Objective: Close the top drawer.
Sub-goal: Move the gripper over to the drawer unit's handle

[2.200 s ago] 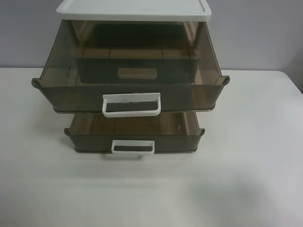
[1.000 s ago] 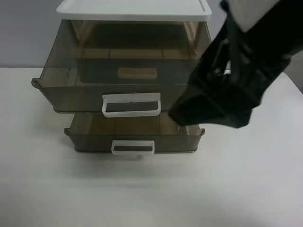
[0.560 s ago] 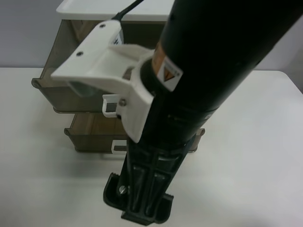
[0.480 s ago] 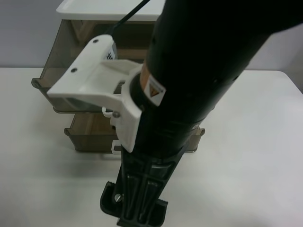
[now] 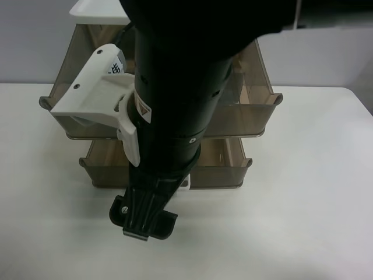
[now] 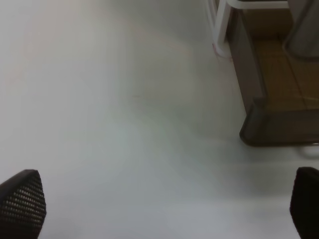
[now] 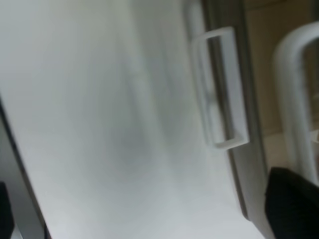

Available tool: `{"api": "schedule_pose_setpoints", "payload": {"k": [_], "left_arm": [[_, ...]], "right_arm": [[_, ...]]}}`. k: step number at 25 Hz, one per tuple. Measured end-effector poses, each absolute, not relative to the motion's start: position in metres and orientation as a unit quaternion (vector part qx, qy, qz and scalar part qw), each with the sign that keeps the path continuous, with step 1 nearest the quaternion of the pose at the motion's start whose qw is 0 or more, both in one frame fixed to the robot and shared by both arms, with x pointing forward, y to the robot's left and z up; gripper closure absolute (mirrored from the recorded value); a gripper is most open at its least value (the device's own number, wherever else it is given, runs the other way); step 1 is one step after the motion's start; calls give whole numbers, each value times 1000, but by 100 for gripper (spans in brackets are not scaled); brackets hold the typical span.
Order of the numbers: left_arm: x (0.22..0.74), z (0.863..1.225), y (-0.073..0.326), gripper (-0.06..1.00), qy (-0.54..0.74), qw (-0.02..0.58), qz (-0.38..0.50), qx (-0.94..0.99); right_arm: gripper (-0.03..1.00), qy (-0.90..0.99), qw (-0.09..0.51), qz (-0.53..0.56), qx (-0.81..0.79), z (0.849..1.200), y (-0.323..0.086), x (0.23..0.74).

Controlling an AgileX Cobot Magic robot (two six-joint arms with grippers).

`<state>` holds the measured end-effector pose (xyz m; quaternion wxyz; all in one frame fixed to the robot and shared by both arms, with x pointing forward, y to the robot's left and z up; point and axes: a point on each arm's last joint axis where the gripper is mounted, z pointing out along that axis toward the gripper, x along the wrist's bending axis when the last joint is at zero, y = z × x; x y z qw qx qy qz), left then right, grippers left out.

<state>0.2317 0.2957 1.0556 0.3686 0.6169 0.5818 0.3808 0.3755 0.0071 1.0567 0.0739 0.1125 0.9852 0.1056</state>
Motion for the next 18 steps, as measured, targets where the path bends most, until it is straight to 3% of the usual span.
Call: {"api": "schedule_pose_setpoints", "payload": {"k": [18], "left_arm": [[232, 1056, 296, -5, 582, 369, 381, 617]], "right_arm": [[-2, 978, 10, 114, 174, 1071, 14, 408]]}}
